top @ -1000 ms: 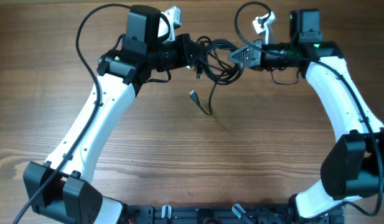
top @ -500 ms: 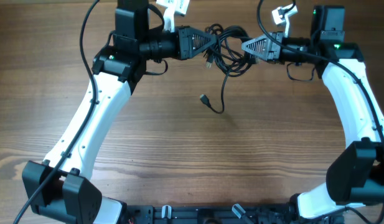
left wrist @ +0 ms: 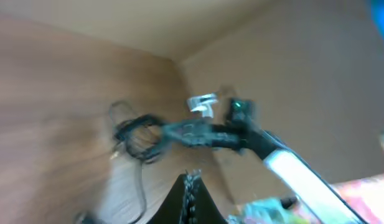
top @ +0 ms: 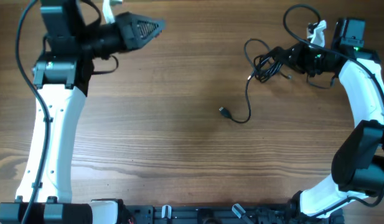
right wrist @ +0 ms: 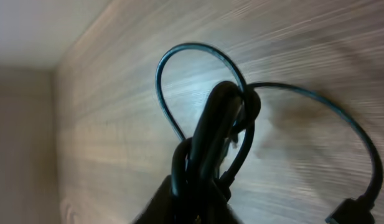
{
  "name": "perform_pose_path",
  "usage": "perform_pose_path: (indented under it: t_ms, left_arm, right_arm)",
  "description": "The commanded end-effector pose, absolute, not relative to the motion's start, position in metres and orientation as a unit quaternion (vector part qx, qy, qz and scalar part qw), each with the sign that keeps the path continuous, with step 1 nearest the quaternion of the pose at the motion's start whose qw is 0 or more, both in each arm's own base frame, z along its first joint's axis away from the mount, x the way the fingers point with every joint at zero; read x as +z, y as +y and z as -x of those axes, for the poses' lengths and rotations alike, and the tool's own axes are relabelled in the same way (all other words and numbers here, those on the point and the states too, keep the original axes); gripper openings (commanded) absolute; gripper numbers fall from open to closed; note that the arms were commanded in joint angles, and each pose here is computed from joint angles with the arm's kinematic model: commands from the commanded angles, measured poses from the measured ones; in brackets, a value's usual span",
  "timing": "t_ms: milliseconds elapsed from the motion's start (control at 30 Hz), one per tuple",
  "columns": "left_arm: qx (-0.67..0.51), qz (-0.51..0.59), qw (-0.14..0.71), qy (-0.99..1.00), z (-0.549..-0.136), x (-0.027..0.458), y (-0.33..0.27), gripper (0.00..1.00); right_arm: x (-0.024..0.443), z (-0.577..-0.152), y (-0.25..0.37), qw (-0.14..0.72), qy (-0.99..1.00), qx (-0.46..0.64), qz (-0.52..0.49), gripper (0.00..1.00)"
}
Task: Untangle cables
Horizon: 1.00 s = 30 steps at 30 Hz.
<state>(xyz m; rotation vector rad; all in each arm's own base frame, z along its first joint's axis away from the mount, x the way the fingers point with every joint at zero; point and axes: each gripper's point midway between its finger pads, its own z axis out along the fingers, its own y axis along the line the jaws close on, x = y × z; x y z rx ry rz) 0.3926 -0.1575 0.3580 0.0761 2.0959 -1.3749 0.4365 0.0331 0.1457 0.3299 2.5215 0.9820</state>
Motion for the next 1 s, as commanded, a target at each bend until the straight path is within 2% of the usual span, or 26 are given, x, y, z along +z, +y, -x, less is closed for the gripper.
perform_pose_path:
  t_ms: [0,33,133,200,233,267,300,367,400,467,500,533,600,700,800,900,933,967]
  left_arm:
    - [-0.403,0.046,0.336,0.85,-0.419,0.314,-0.141,0.04]
    - [-0.387,0.058,0.336,0.857,-0.421,0.308,-0.137,0.04]
    - [-0.378,0.067,0.328,0.863,-0.421,0.3,-0.134,0.04]
    - [-0.367,0.077,0.32,0.87,-0.42,0.294,-0.131,0.04]
    - [-0.356,0.087,0.312,0.877,-0.419,0.287,-0.128,0.04]
    - [-0.349,0.093,0.305,0.881,-0.419,0.281,-0.126,0.04]
    - [-0.346,0.097,0.294,0.886,-0.419,0.274,-0.126,0.04]
    - [-0.343,0.103,0.274,0.893,-0.42,0.259,-0.126,0.04]
    - [-0.341,0.103,0.263,0.897,-0.422,0.25,-0.129,0.04]
    - [-0.34,0.096,0.241,0.904,-0.425,0.232,-0.142,0.04]
    - [-0.341,0.087,0.229,0.907,-0.427,0.222,-0.154,0.04]
    - [-0.343,0.079,0.222,0.909,-0.428,0.214,-0.164,0.04]
    - [-0.355,0.07,0.202,0.91,-0.433,0.194,-0.196,0.04]
    - [-0.372,0.071,0.175,0.909,-0.436,0.168,-0.242,0.04]
    - [-0.318,0.077,0.161,0.931,-0.431,0.126,-0.262,0.07]
    - [-0.278,0.062,0.155,0.946,-0.419,0.097,-0.282,0.12]
    - [-0.254,0.059,0.162,0.952,-0.418,0.087,-0.285,0.23]
    - [-0.235,0.058,0.167,0.956,-0.417,0.08,-0.287,0.24]
  right_arm:
    - [0.179,-0.412,0.108,0.213,0.872,0.436,0.055,0.04]
    - [0.183,-0.396,0.137,0.208,0.866,0.439,0.123,0.04]
    - [0.176,-0.369,0.177,0.198,0.855,0.417,0.236,0.04]
    - [0.151,-0.373,0.169,0.183,0.892,0.344,0.232,0.05]
    - [0.137,-0.381,0.16,0.179,0.91,0.305,0.215,0.12]
    - [0.129,-0.386,0.156,0.176,0.917,0.292,0.205,0.3]
    - [0.123,-0.388,0.153,0.17,0.923,0.286,0.194,0.56]
    - [0.111,-0.396,0.141,0.152,0.944,0.267,0.12,0.74]
    - [0.103,-0.402,0.127,0.142,0.96,0.237,0.048,0.8]
    - [0.094,-0.41,0.099,0.133,0.971,0.186,-0.074,0.82]
    - [0.095,-0.413,0.094,0.137,0.969,0.186,-0.091,0.82]
    - [0.098,-0.417,0.093,0.145,0.965,0.198,-0.092,0.82]
    - [0.106,-0.422,0.105,0.156,0.956,0.237,-0.068,0.75]
    - [0.106,-0.423,0.105,0.152,0.955,0.242,-0.084,0.74]
    - [0.106,-0.424,0.104,0.156,0.954,0.241,-0.082,0.74]
    - [0.107,-0.425,0.104,0.158,0.954,0.242,-0.08,0.74]
    - [0.107,-0.425,0.104,0.16,0.954,0.241,-0.076,0.73]
    - [0.107,-0.425,0.104,0.16,0.955,0.24,-0.071,0.73]
